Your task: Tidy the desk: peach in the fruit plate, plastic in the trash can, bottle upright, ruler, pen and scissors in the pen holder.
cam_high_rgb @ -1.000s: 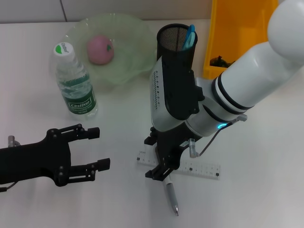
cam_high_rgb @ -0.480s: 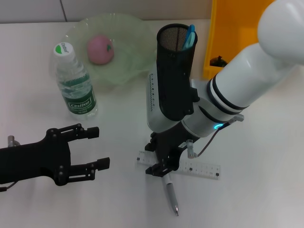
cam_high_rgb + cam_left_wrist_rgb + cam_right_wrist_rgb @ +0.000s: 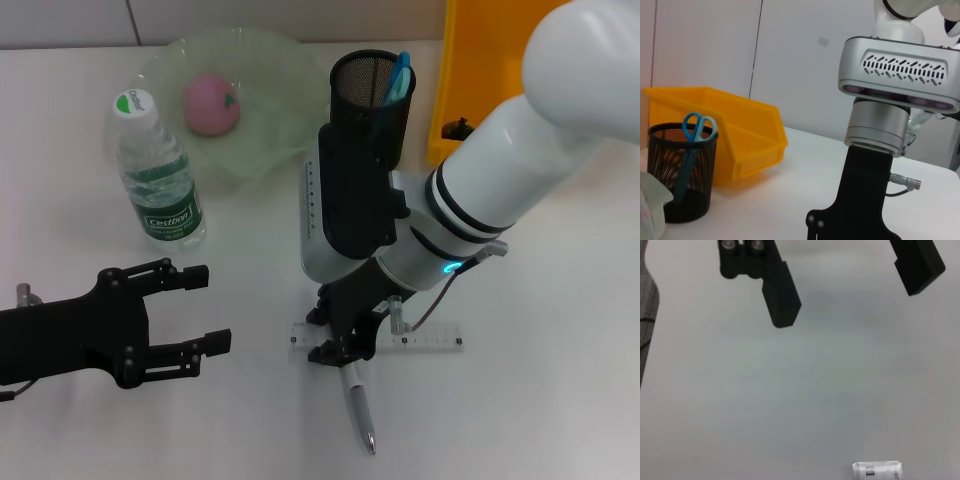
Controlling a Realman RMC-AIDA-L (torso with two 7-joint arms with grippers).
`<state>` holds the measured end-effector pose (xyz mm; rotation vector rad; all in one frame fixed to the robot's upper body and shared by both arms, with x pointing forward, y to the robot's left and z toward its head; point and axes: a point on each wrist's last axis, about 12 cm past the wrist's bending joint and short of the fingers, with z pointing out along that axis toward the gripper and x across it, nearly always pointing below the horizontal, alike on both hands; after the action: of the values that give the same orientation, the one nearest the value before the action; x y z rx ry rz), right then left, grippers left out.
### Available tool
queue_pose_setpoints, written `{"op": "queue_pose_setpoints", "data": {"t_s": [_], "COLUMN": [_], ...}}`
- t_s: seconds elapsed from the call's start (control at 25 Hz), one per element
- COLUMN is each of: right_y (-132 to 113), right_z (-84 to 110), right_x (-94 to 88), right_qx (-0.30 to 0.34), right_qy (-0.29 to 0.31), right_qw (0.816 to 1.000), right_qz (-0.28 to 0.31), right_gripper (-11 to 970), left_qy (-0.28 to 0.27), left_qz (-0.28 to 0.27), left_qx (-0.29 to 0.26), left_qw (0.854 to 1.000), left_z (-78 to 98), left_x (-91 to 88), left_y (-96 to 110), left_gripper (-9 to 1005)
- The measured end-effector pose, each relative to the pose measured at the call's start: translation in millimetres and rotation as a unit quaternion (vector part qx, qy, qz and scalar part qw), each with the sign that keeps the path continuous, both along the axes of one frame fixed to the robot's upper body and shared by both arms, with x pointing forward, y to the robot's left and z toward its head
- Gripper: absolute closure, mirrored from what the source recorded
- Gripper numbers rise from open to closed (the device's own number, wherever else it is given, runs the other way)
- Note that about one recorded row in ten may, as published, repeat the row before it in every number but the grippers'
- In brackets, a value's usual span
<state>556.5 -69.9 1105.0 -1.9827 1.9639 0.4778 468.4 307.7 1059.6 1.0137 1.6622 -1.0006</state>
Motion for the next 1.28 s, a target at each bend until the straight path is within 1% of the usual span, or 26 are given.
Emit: {"op": "queue_pose_setpoints", "data": {"t_s": [0.08,0.24,0.32,0.36,0.4,0.56,0.6,0.68,0.72,0.76,0.8,0.88,0.92,0.96,1.0,1.08,1.12,1.16,1.2,1.28], "right_y": [0,2,1,-2,-2,-17,-26,-39,-39,-50,-50,-59,-62,-67,-67,-69,-69,-67,-67,-65], "right_z": [1.2,5.3,10.3,17.0,17.0,33.7,43.2,57.3,57.3,72.4,72.4,86.1,91.5,100.8,100.8,105.5,104.9,100.3,100.3,91.6], "right_x": [0.3,0.7,2.5,6.7,6.7,21.2,28.5,37.5,37.5,44.1,44.1,49.5,52.1,56.0,56.0,60.7,62.8,68.4,68.4,74.8], "right_qx": [0.003,0.012,0.024,0.040,0.040,0.084,0.111,0.148,0.148,0.192,0.192,0.245,0.271,0.321,0.321,0.366,0.381,0.408,0.408,0.429], "right_qy": [0.000,-0.001,-0.003,-0.005,-0.005,-0.015,-0.025,-0.048,-0.048,-0.082,-0.082,-0.134,-0.160,-0.205,-0.205,-0.240,-0.251,-0.266,-0.266,-0.281], "right_qw": [1.000,1.000,1.000,0.999,0.999,0.992,0.986,0.976,0.976,0.960,0.960,0.936,0.922,0.894,0.894,0.866,0.855,0.837,0.837,0.822], "right_qz": [-0.003,-0.011,-0.018,-0.034,-0.034,-0.090,-0.119,-0.154,-0.154,-0.187,-0.187,-0.214,-0.225,-0.238,-0.238,-0.244,-0.245,-0.248,-0.248,-0.249], "right_gripper": [547,558,564,564,564,564,564,564,564,564,564,564,564,564,564,564,564,564,564,564], "left_qy": [-0.002,-0.002,-0.003,-0.003,-0.003,-0.004,-0.004,-0.004,-0.004,-0.003,-0.003,-0.001,0.000,0.000,0.000,0.001,0.001,0.002,0.002,0.001], "left_qz": [0.001,0.000,0.000,0.000,0.000,-0.002,-0.002,-0.002,-0.002,-0.001,-0.001,-0.001,-0.001,-0.001,-0.001,-0.001,0.000,0.000,0.000,0.002], "left_qx": [0.000,0.001,0.001,0.001,0.001,-0.002,-0.003,-0.003,-0.003,-0.005,-0.005,-0.007,-0.008,-0.008,-0.009,-0.010,-0.011,-0.012,-0.013,-0.015], "left_qw": [1.000,1.000,1.000,1.000,1.000,1.000,1.000,1.000,1.000,1.000,1.000,1.000,1.000,1.000,1.000,1.000,1.000,1.000,1.000,1.000], "left_z": [0.6,0.9,1.0,1.3,1.4,1.7,1.7,1.6,1.6,0.8,0.8,-0.5,-1.0,-1.4,-1.7,-2.3,-2.7,-3.0,-3.2,-3.6], "left_x": [0.5,0.8,0.9,1.0,1.0,0.7,0.6,0.6,0.6,0.3,0.3,-0.2,-0.5,-0.7,-0.9,-1.5,-1.8,-2.0,-2.0,-1.9], "left_y": [0,0,0,0,0,-1,-1,-1,-1,-3,-3,-5,-6,-6,-7,-8,-8,-9,-10,-11], "left_gripper": [196,196,196,196,196,196,196,196,196,196,196,196,196,196,196,196,196,196,196,196]}}
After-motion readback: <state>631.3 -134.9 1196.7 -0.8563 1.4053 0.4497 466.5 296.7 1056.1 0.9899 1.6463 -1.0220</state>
